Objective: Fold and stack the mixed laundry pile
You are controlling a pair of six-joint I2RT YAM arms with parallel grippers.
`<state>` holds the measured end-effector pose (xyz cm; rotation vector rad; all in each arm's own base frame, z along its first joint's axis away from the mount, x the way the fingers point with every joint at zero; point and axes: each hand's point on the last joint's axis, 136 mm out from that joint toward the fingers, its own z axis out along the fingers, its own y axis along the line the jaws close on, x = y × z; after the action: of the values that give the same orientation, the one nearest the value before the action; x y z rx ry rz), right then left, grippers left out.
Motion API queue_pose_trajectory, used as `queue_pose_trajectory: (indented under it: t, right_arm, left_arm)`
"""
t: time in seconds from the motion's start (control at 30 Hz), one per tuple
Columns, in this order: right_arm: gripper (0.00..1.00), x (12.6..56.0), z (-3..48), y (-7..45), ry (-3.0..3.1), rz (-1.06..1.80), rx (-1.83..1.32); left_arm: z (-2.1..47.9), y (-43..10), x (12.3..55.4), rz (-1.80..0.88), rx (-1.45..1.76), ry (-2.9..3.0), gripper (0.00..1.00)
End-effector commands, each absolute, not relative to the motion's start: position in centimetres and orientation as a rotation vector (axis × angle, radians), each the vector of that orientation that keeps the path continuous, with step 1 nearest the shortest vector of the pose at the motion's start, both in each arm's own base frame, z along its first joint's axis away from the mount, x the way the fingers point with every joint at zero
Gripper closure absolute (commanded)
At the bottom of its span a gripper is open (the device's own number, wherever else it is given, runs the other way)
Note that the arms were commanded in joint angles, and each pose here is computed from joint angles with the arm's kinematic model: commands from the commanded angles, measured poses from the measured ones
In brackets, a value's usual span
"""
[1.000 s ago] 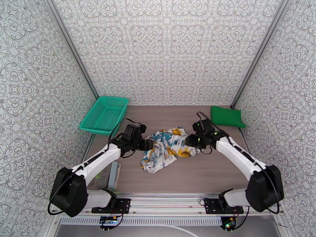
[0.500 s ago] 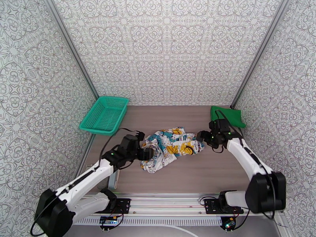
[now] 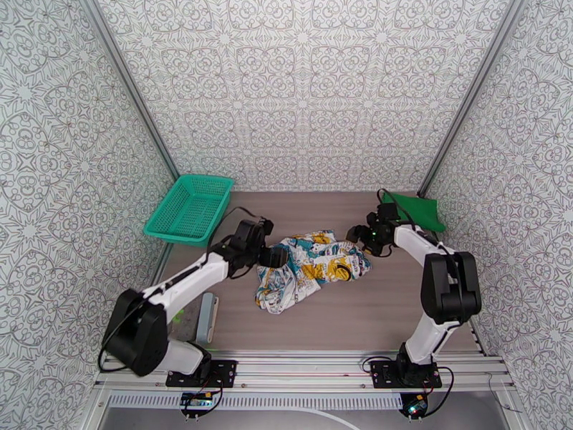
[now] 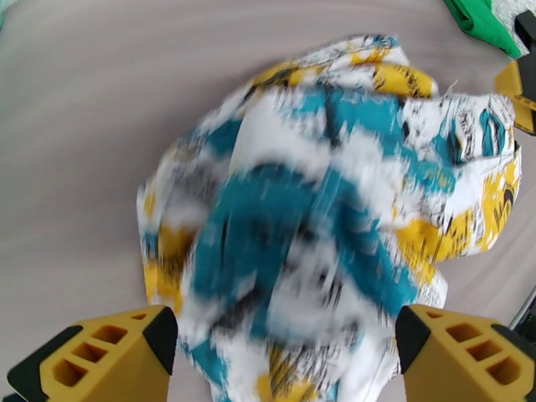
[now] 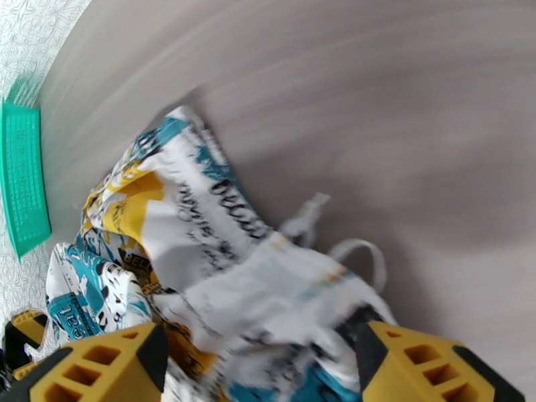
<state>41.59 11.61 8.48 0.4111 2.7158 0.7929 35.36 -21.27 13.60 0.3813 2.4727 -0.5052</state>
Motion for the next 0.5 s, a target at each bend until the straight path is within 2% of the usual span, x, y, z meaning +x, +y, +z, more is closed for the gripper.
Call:
queue_pose_trajectory:
  t: [0.0,0.1,0.23,0.37,0.4,0.47]
  right_arm:
    - [0.38,41.8,8.9,13.2,2.717,0.871,0.362]
    - [0.56,41.5,8.9,13.1,2.714,0.863,0.355]
    - [0.81,41.8,10.5,12.9,2.692,0.846,0.327]
    - [0.94,42.6,13.3,12.6,2.641,0.813,0.297]
    - [0.96,42.8,14.0,12.6,2.626,0.809,0.290]
    - [1.00,43.3,15.9,12.6,2.578,0.816,0.274]
  left_arm:
    - [12.8,-22.4,35.5,-0.516,0.564,2.496,0.12]
    - [11.5,-23.0,36.2,-0.510,0.617,2.526,0.22]
    - [11.0,-24.6,36.6,-0.579,0.694,2.523,0.56]
    - [11.9,-25.6,37.5,-0.595,0.735,2.461,0.91]
    - [12.4,-25.6,37.8,-0.588,0.731,2.444,0.97]
    - [13.6,-25.3,38.6,-0.556,0.711,2.407,1.00]
